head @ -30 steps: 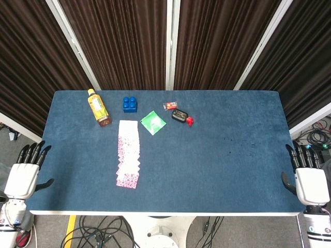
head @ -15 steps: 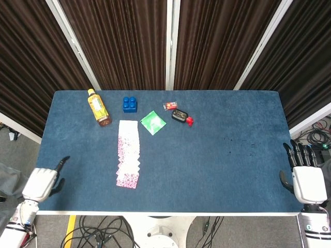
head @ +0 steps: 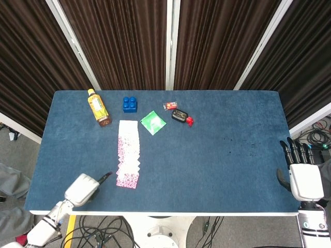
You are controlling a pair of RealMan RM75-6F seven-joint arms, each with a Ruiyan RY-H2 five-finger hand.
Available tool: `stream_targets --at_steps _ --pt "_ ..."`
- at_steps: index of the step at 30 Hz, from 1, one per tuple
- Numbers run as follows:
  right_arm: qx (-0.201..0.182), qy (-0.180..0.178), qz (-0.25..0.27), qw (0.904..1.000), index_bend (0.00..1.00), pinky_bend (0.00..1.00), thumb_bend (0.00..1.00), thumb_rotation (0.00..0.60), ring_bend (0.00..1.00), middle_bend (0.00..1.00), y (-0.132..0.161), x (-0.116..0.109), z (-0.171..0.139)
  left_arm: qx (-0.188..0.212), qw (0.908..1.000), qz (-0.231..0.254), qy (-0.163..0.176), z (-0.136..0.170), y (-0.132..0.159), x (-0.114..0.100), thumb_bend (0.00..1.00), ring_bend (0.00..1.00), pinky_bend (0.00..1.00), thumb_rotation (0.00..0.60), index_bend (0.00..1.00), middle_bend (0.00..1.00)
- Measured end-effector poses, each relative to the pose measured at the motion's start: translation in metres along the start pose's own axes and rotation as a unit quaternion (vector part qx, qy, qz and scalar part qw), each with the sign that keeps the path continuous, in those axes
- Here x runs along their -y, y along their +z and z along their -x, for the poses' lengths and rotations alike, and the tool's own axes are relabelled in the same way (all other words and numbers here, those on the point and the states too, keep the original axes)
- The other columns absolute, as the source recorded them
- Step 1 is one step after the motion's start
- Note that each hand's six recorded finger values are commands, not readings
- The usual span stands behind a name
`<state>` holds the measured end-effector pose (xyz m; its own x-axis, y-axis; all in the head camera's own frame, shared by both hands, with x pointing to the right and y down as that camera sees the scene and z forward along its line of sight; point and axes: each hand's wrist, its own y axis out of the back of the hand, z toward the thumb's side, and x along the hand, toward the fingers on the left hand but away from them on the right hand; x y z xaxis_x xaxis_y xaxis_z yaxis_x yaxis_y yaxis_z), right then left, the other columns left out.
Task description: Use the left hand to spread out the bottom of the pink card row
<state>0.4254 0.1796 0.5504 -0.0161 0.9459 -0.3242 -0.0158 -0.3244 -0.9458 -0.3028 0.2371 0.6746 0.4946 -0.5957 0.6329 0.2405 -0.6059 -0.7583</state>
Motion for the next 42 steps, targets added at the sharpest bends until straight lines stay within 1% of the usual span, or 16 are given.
stream_targets --at_steps 4,8,11,14,18,24,30,34,42 --pt "0.003 -0.002 -0.006 1.0000 0.00 0.00 0.33 0.600 0.00 0.00 0.000 0.000 0.002 0.024 0.9995 -0.013 -0.014 -0.014 0.010 0.004 0.54 0.86 0.85 0.600 0.10 0.84" --pt "0.005 0.002 -0.013 0.9999 0.00 0.00 0.33 0.600 0.00 0.00 0.000 0.001 0.004 0.052 0.9975 -0.037 -0.032 -0.027 0.021 0.010 0.54 0.86 0.85 0.600 0.10 0.84" --pt "0.007 0.004 -0.014 0.9999 0.00 0.00 0.33 0.600 0.00 0.00 0.002 0.002 0.006 0.060 0.9958 -0.058 -0.038 -0.035 0.024 0.013 0.55 0.86 0.85 0.600 0.12 0.84" --pt "0.007 0.007 -0.012 0.9999 0.00 0.00 0.33 0.600 0.00 0.00 0.003 0.005 0.006 0.057 0.9947 -0.074 -0.042 -0.042 0.026 0.015 0.56 0.86 0.85 0.600 0.14 0.84" --pt "0.010 0.009 -0.012 0.9998 0.00 0.00 0.33 0.600 0.00 0.00 0.000 0.007 0.007 0.054 0.9938 -0.082 -0.052 -0.047 0.026 0.020 0.57 0.86 0.85 0.600 0.15 0.84" --pt "0.015 0.007 -0.007 0.9998 0.00 0.00 0.33 0.600 0.00 0.00 -0.003 0.005 0.011 0.057 0.9917 -0.086 -0.077 -0.049 0.029 0.030 0.57 0.86 0.85 0.600 0.15 0.84" --pt "0.015 0.011 -0.006 0.9998 0.00 0.00 0.33 0.600 0.00 0.00 -0.005 0.008 0.011 0.056 0.9907 -0.087 -0.088 -0.052 0.030 0.035 0.58 0.86 0.85 0.600 0.15 0.84" --pt "0.017 0.011 -0.006 0.9998 0.00 0.00 0.33 0.600 0.00 0.00 -0.007 0.008 0.011 0.047 0.9905 -0.088 -0.095 -0.050 0.025 0.037 0.58 0.86 0.85 0.600 0.15 0.84" --pt "0.016 0.015 -0.006 0.9997 0.00 0.00 0.33 0.600 0.00 0.00 -0.006 0.011 0.010 0.020 0.9901 -0.090 -0.105 -0.041 0.007 0.039 0.58 0.86 0.85 0.600 0.16 0.84"
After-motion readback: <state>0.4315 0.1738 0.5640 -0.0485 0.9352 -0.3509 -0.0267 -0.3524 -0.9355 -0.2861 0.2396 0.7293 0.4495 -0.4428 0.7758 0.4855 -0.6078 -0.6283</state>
